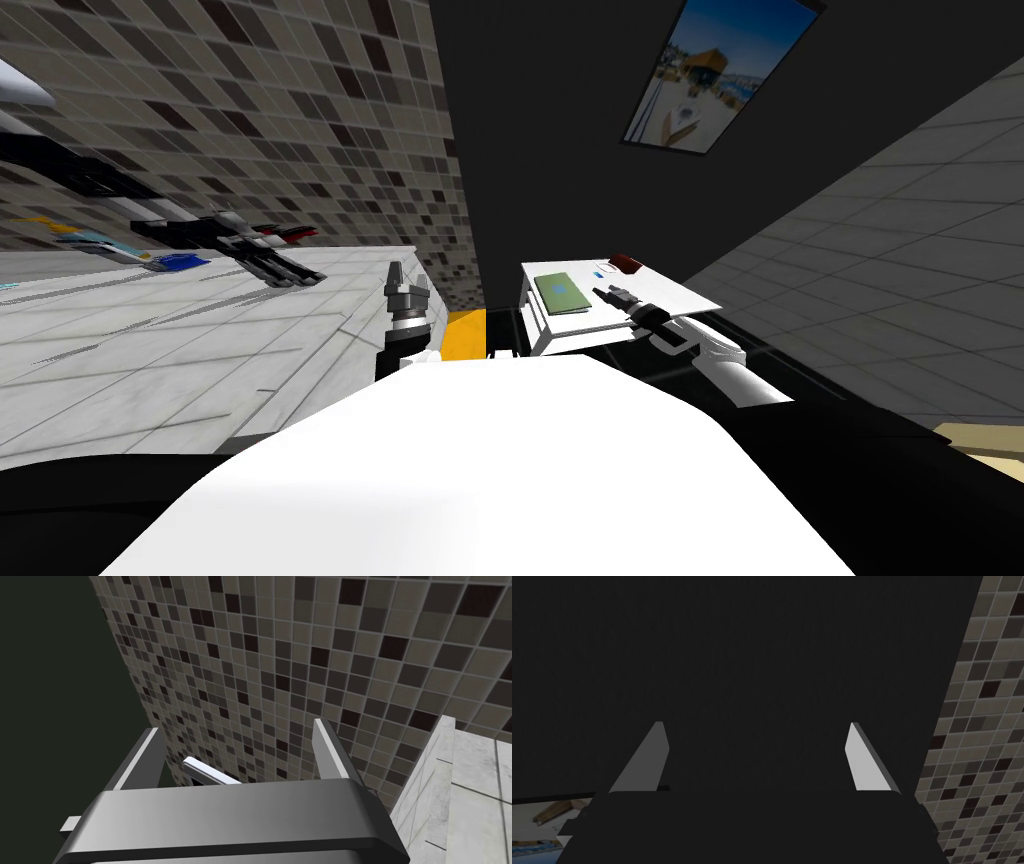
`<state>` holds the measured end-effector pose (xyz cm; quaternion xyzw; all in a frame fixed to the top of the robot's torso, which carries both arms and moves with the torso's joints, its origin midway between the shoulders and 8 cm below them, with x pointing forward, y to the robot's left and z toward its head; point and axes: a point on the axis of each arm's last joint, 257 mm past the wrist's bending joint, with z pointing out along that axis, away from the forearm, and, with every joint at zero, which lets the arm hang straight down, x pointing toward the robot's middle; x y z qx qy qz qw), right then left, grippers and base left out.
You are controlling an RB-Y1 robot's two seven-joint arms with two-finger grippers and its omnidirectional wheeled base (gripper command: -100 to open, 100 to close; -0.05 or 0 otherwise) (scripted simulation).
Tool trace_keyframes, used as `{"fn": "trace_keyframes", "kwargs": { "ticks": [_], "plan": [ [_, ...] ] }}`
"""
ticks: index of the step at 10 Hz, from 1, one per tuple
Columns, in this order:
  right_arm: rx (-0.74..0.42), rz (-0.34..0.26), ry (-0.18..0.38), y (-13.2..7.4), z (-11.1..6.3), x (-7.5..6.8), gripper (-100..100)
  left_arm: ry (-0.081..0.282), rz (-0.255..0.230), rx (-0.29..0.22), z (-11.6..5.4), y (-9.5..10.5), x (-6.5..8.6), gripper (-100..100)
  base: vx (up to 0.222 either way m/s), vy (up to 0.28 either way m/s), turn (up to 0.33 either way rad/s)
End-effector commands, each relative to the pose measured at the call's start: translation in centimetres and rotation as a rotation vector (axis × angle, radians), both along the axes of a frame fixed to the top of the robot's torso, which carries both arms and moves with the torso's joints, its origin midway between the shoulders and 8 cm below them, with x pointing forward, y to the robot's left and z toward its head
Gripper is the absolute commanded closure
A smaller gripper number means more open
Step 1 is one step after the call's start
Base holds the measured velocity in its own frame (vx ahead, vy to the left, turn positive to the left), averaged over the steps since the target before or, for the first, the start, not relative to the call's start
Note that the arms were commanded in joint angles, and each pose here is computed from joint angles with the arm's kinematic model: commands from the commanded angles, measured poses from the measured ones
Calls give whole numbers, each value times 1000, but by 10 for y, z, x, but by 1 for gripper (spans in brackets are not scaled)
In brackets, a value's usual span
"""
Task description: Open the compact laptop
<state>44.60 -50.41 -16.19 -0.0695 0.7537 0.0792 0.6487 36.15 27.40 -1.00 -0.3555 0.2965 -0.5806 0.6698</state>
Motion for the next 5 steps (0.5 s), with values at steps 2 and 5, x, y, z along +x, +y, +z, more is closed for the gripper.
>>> {"fn": "trace_keyframes", "kwargs": {
  "ticks": [2, 5],
  "plan": [
    [0, 0, 0, 0, 0, 0, 0, 0, 0, 0, 0, 0, 0, 0, 0, 0, 0],
    [0, 0, 0, 0, 0, 0, 0, 0, 0, 0, 0, 0, 0, 0, 0, 0, 0]
  ]
}}
